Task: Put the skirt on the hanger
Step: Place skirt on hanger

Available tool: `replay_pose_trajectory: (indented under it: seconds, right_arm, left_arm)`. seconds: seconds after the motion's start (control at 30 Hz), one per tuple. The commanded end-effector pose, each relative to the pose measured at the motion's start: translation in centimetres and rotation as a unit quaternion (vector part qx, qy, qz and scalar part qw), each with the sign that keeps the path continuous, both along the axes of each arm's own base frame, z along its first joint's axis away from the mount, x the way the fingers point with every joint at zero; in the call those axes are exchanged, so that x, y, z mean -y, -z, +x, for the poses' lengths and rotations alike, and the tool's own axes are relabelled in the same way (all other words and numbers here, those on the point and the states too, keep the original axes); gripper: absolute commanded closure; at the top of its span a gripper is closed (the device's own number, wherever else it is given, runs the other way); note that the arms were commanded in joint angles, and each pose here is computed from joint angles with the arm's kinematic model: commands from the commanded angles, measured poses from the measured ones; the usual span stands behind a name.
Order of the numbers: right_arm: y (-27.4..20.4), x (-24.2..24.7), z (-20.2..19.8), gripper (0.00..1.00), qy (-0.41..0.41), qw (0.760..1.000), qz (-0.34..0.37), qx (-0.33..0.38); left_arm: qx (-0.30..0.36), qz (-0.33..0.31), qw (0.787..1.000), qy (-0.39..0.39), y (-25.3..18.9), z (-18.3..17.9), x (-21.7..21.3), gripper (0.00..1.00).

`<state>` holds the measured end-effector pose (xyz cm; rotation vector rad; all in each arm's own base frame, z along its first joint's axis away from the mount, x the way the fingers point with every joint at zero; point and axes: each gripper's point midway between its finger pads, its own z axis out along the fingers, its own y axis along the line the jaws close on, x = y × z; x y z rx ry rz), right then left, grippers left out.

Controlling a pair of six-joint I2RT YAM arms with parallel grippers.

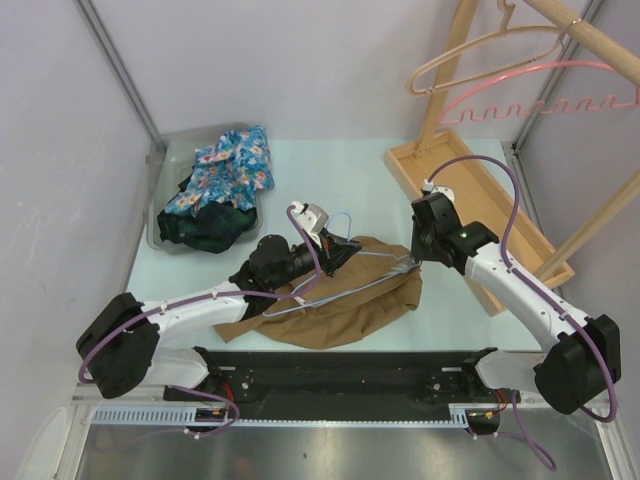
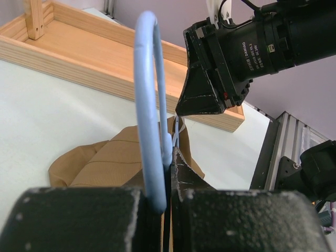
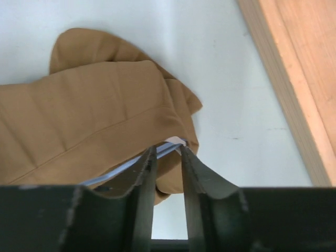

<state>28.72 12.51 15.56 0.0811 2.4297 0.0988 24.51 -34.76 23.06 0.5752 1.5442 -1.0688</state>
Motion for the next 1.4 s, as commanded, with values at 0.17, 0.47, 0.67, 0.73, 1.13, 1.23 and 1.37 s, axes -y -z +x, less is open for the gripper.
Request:
replay_pose_trajectory:
  seconds: [0.17,0.47,0.67,0.73,1.13,1.23,1.37]
  right_arm:
    - [0.5,1.5,0.3,0.68,0.029,0.999,-0.024,0.000]
    - [2.9,1.4,1.0,0.75,0.032,0.999,-0.010,-0.017]
    - [2.7,1.2,1.8,0.86,0.036,0.999,0.001,-0.002]
    - [2.6,1.1,2.0,0.95,0.037,0.999,0.006,0.003]
    - [0.4,1.1,1.7,1.00,0.039,0.998,0.025,0.031]
    - [-0.2,0.9,1.7,1.00,0.037,0.998,0.034,0.036]
    - [-0.6,0.3,1.9,1.00,0.030,0.998,0.048,0.038]
  left_arm:
    - [0.023,-0.033,0.999,0.003,-2.9,0.3,0.9,1.00]
    - [0.028,-0.031,0.999,0.001,-3.0,0.3,0.7,1.00]
    - [0.031,-0.029,0.999,0.000,-3.0,0.3,0.7,1.00]
    - [0.033,-0.030,0.999,0.001,-3.2,0.3,0.7,1.00]
    - [0.034,-0.026,0.999,0.007,-3.0,0.1,0.7,1.00]
    - [0.036,-0.028,0.999,0.012,-3.0,-0.1,0.8,1.00]
    - [0.036,-0.032,0.999,0.020,-3.2,-0.4,0.9,1.00]
